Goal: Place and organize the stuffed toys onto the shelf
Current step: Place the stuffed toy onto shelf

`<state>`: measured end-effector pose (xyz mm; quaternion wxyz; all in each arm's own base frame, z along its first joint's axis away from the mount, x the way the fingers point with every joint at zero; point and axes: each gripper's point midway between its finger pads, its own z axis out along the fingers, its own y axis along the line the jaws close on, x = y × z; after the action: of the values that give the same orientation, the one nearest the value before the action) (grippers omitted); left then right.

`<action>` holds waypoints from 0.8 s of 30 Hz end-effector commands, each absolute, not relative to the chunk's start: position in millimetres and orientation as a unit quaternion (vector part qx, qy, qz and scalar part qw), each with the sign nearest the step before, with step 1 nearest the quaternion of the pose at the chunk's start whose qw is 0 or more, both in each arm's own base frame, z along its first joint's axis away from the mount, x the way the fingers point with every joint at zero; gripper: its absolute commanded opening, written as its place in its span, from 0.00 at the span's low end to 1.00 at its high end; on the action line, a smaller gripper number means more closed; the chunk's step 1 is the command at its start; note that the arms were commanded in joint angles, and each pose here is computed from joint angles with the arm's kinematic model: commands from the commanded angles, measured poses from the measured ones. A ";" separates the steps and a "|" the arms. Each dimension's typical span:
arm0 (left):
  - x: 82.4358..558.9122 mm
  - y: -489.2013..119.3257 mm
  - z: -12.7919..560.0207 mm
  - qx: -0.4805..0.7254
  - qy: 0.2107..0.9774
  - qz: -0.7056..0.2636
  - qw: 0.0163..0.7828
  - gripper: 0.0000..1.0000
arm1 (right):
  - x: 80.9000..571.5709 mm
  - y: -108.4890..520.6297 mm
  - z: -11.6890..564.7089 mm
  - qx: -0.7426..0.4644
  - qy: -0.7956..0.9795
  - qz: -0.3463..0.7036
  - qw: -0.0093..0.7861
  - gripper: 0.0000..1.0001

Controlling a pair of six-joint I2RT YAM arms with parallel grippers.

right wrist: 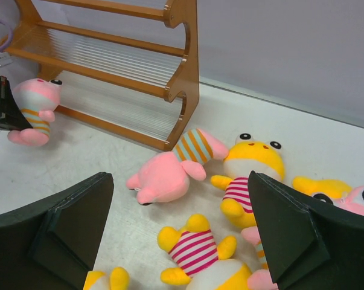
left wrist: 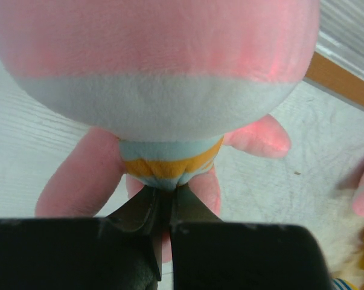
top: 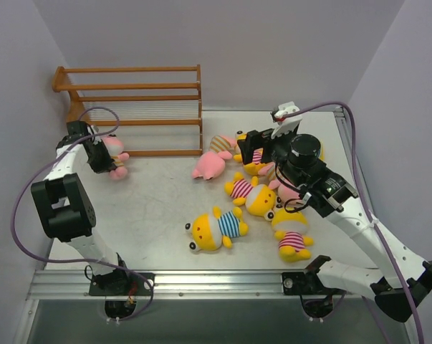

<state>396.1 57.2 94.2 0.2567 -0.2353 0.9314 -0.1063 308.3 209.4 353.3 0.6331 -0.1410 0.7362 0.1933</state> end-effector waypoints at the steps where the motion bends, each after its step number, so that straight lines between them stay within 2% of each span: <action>1: 406.6 65.8 109.3 -0.191 0.939 -0.104 0.266 0.02 | 309.3 196.1 369.2 -0.127 0.718 0.159 0.666 1.00; 11: 441.7 96.2 104.3 -0.125 0.949 -0.048 0.285 0.02 | 306.3 193.4 363.8 -0.132 0.718 0.141 0.668 1.00; 24: 461.8 125.1 93.3 -0.079 0.955 -0.016 0.286 0.02 | 310.0 195.5 356.4 -0.140 0.722 0.132 0.665 1.00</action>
<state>446.3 110.0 78.1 0.2582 -0.1026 0.9600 -0.0342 306.1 196.1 344.8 0.6457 -0.1491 0.7367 0.1347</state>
